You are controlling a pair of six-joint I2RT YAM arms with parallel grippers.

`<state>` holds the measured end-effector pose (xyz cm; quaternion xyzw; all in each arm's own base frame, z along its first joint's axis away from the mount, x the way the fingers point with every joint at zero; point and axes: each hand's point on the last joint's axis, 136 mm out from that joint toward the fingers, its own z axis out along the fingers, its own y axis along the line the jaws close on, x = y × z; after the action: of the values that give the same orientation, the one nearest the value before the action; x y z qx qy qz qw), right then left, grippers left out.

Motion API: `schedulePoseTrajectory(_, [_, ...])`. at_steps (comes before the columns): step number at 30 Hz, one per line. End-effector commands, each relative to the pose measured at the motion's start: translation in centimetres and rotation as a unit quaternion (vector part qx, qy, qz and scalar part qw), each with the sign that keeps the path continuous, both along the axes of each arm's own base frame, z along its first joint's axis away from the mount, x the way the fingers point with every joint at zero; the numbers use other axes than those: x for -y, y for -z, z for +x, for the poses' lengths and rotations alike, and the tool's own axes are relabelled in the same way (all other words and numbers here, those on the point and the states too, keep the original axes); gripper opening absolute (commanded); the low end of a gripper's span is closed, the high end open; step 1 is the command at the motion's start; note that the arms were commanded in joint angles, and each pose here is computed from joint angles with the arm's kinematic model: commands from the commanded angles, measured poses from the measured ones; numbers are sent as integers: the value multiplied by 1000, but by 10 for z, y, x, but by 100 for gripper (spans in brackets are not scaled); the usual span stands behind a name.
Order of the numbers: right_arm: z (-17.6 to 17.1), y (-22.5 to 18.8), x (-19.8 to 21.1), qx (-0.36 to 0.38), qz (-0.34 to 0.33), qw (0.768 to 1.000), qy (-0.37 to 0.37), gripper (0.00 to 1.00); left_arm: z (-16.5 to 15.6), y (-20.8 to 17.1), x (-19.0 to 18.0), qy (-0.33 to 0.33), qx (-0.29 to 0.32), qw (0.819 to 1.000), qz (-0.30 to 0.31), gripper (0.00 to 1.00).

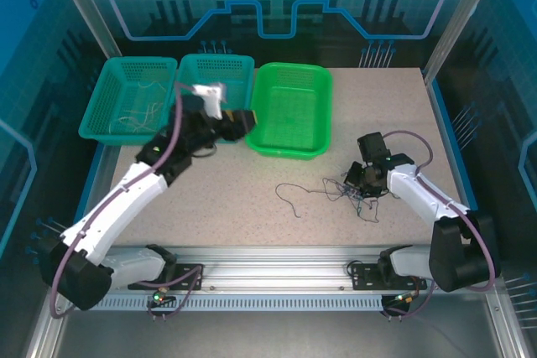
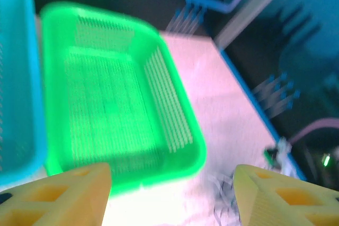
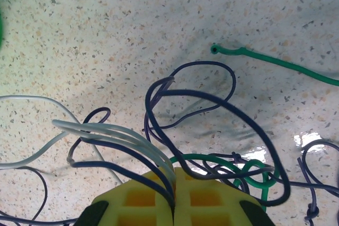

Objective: Untangle the cables

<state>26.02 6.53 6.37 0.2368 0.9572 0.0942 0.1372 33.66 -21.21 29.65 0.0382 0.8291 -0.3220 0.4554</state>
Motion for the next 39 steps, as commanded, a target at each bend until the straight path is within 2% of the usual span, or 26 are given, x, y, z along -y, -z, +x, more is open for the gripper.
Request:
schedulePoseTrajectory(1, [0, -8, -11, -1, 17, 999, -27, 0, -17, 42, 38, 30, -18, 999, 38, 63])
schedulePoseTrajectory(4, [1, -11, -17, 4, 32, 999, -33, 0, -49, 77, 102, 169, 16, 982, 86, 63])
schedulePoseTrajectory(6, [3, -15, -21, 8, 42, 998, -38, 0, -77, 102, 141, 274, 49, 954, 110, 64])
schedulePoseTrajectory(8, [4, -19, -23, 13, 45, 998, -40, 0, -92, 118, 165, 330, 67, 934, 115, 66])
schedulePoseTrajectory(12, [5, -27, -27, 23, 56, 997, -51, 0, -89, 137, 190, 361, 96, 923, 90, 73])
schedulePoseTrajectory(16, [5, -36, -33, 32, 78, 995, -52, 0, -84, 161, 202, 390, 104, 908, 115, 78])
schedulePoseTrajectory(20, [8, -48, -42, 37, 104, 992, -53, 0, -75, 184, 209, 402, 108, 897, 147, 78])
schedulePoseTrajectory(24, [7, -54, -40, 36, 102, 993, -42, 0, -67, 195, 204, 398, 96, 901, 146, 67])
schedulePoseTrajectory(25, [6, -53, -37, 33, 98, 994, -35, 0, -65, 197, 201, 397, 91, 901, 147, 60])
schedulePoseTrajectory(27, [14, -69, -36, 52, 99, 993, -34, 0, -62, 205, 195, 395, 80, 901, 159, 37])
schedulePoseTrajectory(29, [18, -75, -31, 56, 96, 993, -30, 1, -58, 204, 189, 386, 74, 905, 165, 9])
schedulePoseTrajectory(30, [18, -77, -28, 56, 93, 994, -29, 1, -56, 201, 187, 380, 74, 908, 161, 0])
schedulePoseTrajectory(34, [17, -75, 0, 48, 53, 997, -6, 2, -45, 175, 173, 347, 69, 926, 129, 0])
schedulePoseTrajectory(39, [6, -54, 57, 25, 2, 998, 61, 10, -27, 117, 138, 283, 73, 955, 55, 0])
